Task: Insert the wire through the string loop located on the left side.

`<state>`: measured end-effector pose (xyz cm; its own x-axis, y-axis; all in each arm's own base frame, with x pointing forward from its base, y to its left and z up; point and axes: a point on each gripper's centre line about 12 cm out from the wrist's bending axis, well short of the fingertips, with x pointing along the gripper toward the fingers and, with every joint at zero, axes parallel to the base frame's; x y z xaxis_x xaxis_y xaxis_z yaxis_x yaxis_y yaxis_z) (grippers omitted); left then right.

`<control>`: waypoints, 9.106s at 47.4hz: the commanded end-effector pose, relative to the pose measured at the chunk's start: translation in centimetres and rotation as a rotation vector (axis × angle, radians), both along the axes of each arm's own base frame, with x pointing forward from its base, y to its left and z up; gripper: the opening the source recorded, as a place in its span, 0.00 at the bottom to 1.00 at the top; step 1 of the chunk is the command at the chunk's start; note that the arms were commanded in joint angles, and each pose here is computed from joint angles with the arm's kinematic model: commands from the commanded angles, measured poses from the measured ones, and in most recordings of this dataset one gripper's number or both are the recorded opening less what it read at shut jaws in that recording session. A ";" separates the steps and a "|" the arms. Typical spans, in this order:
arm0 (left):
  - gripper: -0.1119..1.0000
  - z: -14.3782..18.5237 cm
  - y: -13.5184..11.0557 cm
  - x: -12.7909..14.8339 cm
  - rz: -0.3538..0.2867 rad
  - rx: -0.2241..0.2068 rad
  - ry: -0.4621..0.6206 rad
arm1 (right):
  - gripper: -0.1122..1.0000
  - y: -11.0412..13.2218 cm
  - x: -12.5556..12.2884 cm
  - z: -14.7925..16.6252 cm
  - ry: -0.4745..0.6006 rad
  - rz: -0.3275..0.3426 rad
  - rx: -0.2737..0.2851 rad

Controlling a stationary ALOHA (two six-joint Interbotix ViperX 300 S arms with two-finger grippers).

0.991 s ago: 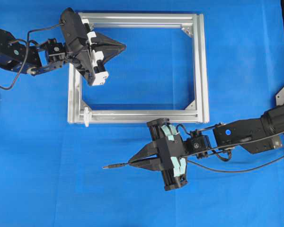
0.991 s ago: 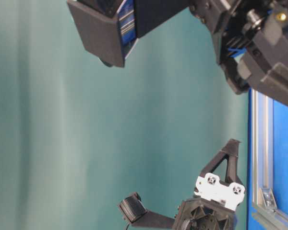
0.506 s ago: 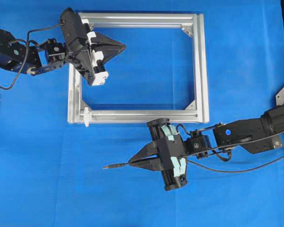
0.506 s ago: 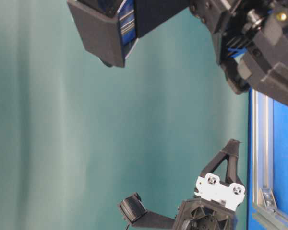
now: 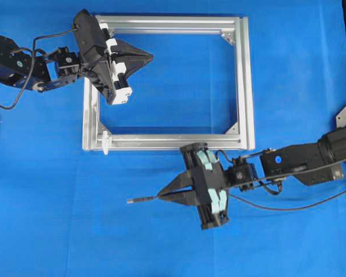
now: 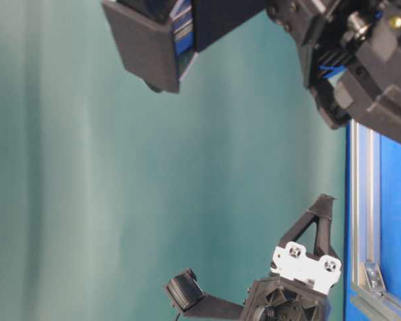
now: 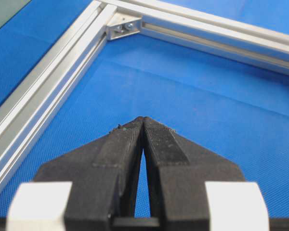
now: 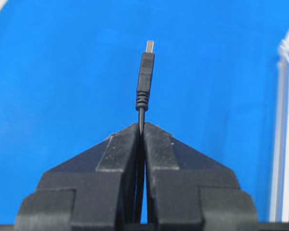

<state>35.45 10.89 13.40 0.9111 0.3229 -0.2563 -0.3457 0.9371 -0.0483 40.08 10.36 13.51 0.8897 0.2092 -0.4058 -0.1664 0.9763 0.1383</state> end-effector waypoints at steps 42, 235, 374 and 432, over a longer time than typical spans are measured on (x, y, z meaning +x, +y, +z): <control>0.10 1.5 0.1 0.2 0.000 0.013 -0.043 | 0.10 -8.6 -0.5 1.5 -0.035 -0.159 -0.067; 0.10 1.3 -0.2 0.0 -0.007 0.009 -0.038 | 0.10 -8.4 6.5 0.4 -0.060 -0.160 -0.074; 0.10 0.6 -15.2 -10.5 -0.481 -0.008 0.078 | 0.10 -8.3 9.9 -0.4 -0.051 -0.157 -0.078; 0.89 -1.2 -14.4 -9.5 -0.444 -0.032 0.233 | 0.10 -8.3 9.9 -0.4 -0.051 -0.157 -0.078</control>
